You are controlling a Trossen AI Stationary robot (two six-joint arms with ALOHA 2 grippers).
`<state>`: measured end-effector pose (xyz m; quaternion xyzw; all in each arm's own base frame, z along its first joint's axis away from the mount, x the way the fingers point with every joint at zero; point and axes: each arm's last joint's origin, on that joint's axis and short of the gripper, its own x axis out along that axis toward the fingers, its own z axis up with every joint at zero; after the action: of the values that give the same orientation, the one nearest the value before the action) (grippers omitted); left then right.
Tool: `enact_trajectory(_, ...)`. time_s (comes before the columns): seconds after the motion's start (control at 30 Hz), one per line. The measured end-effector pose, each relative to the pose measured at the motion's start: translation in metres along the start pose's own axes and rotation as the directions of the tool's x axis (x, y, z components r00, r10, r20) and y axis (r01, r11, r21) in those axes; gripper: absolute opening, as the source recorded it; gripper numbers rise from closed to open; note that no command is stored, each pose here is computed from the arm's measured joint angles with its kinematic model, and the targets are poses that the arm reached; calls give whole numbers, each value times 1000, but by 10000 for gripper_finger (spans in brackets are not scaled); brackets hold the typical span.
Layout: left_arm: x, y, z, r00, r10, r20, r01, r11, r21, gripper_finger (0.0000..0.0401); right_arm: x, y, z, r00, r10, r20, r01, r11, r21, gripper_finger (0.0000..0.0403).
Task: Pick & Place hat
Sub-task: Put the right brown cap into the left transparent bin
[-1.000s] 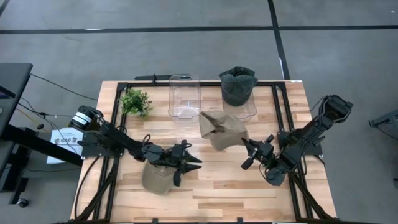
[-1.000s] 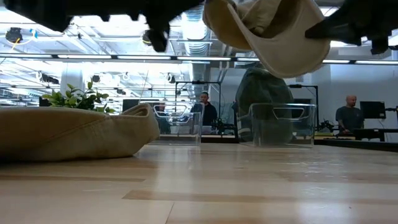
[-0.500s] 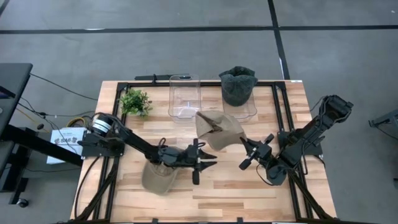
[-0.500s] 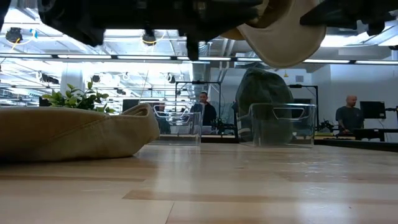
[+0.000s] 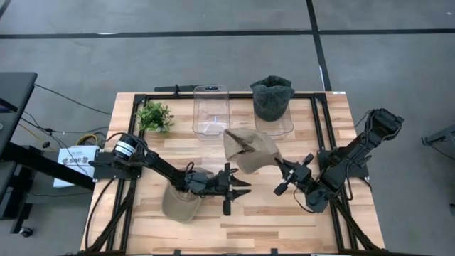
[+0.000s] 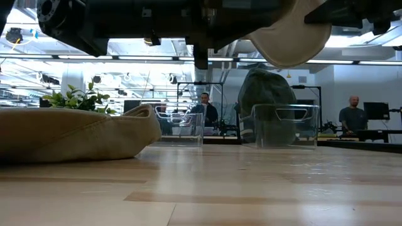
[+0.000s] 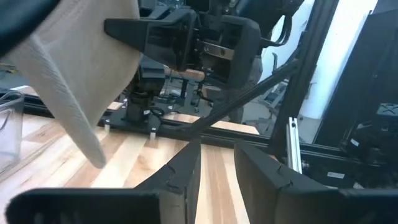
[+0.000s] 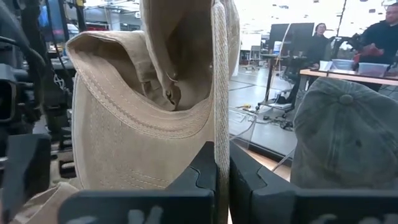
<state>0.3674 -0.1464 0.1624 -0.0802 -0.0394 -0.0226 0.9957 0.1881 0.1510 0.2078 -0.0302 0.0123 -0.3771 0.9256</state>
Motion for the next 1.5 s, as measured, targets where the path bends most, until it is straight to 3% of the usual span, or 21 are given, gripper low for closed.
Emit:
enact_trajectory(0.37, 0, 0, -2, 1000, 4, -18, -3, 999, 44, 95, -5, 1, 0, 1000, 21, 1, -21, 999, 26, 2)
enact_trajectory(0.6, -6, -6, 5, 997, 19, -73, 0, 967, 253, 95, -9, 1, 0, 999, 36, 2, -36, 999, 23, 2)
enact_trajectory(0.8, -32, -23, 23, 985, 134, -113, -78, 911, 406, 95, -9, -3, 14, 999, 36, 2, -36, 999, 3, 2)
enact_trajectory(0.93, -54, -21, 27, 951, 295, -88, -227, 865, 447, 95, -8, -8, 26, 999, 35, 2, -35, 999, -16, 2)
enact_trajectory(1.07, -65, -4, 36, 925, 375, -61, -335, 881, 335, 95, 1, -10, 28, 1000, -4, 0, 4, 999, -34, 2)
enact_trajectory(1.17, -66, 17, 39, 922, 383, -57, -369, 913, 175, 95, 15, -11, 26, 998, -63, -4, 62, 997, -42, 2)
enact_trajectory(1.27, -61, 37, 40, 919, 390, -55, -391, 921, 4, 95, 30, -13, 26, 992, -128, -8, 127, 991, -32, 2)
enact_trajectory(1.37, -54, 55, 38, 934, 352, -68, -357, 927, -110, 95, 42, -13, 33, 987, -157, -14, 157, 988, 0, 2)
enact_trajectory(1.5, -46, 62, 40, 956, 290, -39, -292, 937, -194, 95, 53, -3, 41, 996, -88, -26, 88, 996, 19, 2)
